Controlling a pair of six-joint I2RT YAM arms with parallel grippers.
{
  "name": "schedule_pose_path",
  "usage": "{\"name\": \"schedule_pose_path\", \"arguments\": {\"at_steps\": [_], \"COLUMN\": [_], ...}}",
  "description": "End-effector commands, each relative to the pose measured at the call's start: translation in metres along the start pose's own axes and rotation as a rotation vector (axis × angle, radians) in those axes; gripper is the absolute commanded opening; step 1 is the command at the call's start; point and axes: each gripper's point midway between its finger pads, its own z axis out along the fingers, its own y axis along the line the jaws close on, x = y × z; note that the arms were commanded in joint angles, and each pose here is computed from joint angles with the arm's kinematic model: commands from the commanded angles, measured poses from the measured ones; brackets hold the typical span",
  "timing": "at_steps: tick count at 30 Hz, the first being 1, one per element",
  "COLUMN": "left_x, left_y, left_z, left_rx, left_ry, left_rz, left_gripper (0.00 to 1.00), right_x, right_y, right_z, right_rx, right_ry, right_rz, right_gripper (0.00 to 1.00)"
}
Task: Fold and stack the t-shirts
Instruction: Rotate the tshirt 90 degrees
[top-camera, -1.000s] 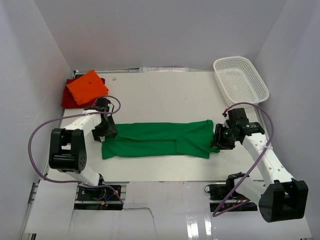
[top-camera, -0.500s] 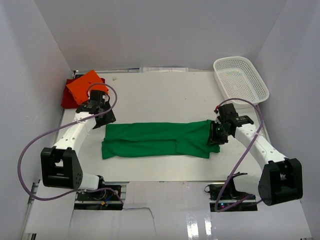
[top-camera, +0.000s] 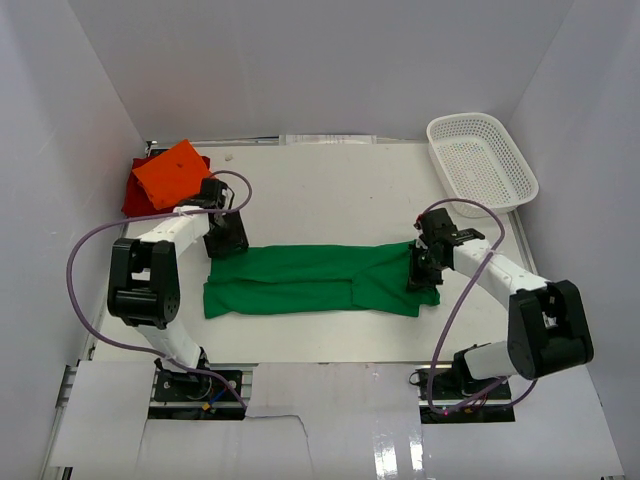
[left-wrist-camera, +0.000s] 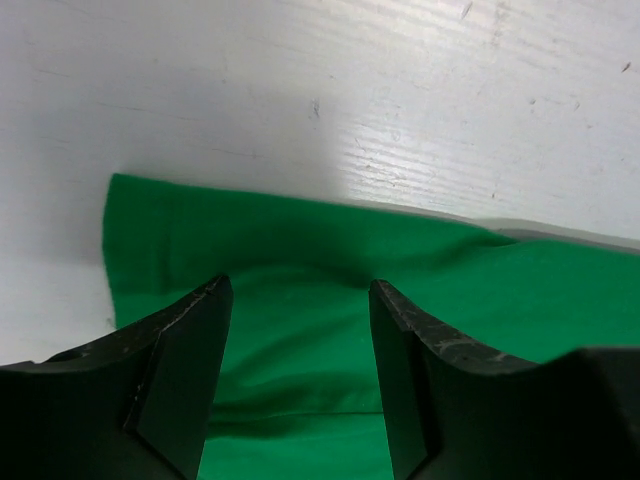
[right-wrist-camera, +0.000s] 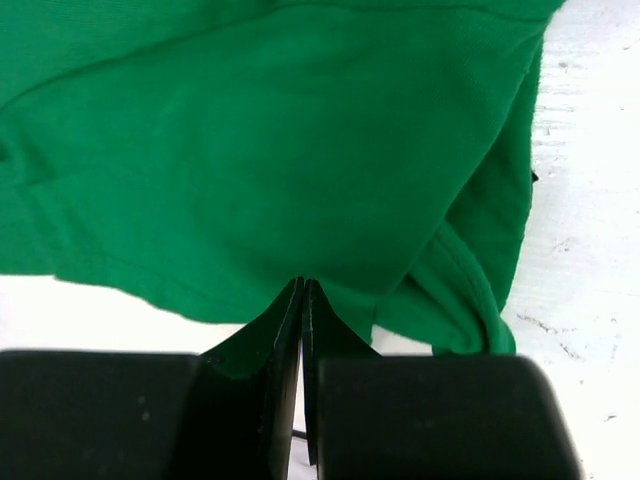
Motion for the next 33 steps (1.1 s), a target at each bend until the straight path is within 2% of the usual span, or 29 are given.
{"name": "schedule_pose_path", "arguments": {"at_steps": [1, 7, 13, 16, 24, 29, 30, 32, 33], "left_x": [0.005, 0.034, 0.059, 0.058, 0.049, 0.048, 0.055, 0.061, 0.069], "left_y": [-0.014, -0.014, 0.001, 0.013, 0.013, 0.014, 0.013, 0.007, 0.001], "left_z": [0.001, 0.012, 0.023, 0.023, 0.008, -0.009, -0.010, -0.014, -0.018], "left_rx": [0.055, 0.043, -0.032, -0.114, -0.147, -0.132, -0.128, -0.111, -0.092], "left_ry": [0.020, 0.094, 0.153, 0.136, 0.038, -0.025, -0.018, -0.021, -0.023], "left_rz": [0.026, 0.037, -0.044, -0.108, -0.315, -0.337, -0.332, -0.341, -0.334], "left_gripper": [0.68, 0.68, 0.68, 0.69, 0.70, 0.70, 0.70, 0.70, 0.70], "right_x": [0.000, -0.013, -0.043, -0.067, -0.128, -0.160, -0.178, -0.188, -0.208], "right_y": [-0.006, -0.012, -0.011, -0.013, -0.012, -0.005, 0.001, 0.002, 0.009], "right_z": [0.013, 0.035, 0.049, 0.057, 0.073, 0.094, 0.092, 0.107, 0.104], "right_rx": [0.029, 0.077, 0.062, 0.064, 0.060, 0.027, 0.015, -0.008, -0.027], "right_ry": [0.010, 0.052, 0.059, 0.050, 0.036, 0.035, 0.005, 0.017, -0.026], "right_rz": [0.006, -0.004, 0.004, 0.007, -0.013, -0.044, -0.062, -0.067, -0.085], "right_gripper": [0.08, 0.08, 0.08, 0.08, 0.08, 0.08, 0.08, 0.08, 0.08]}}
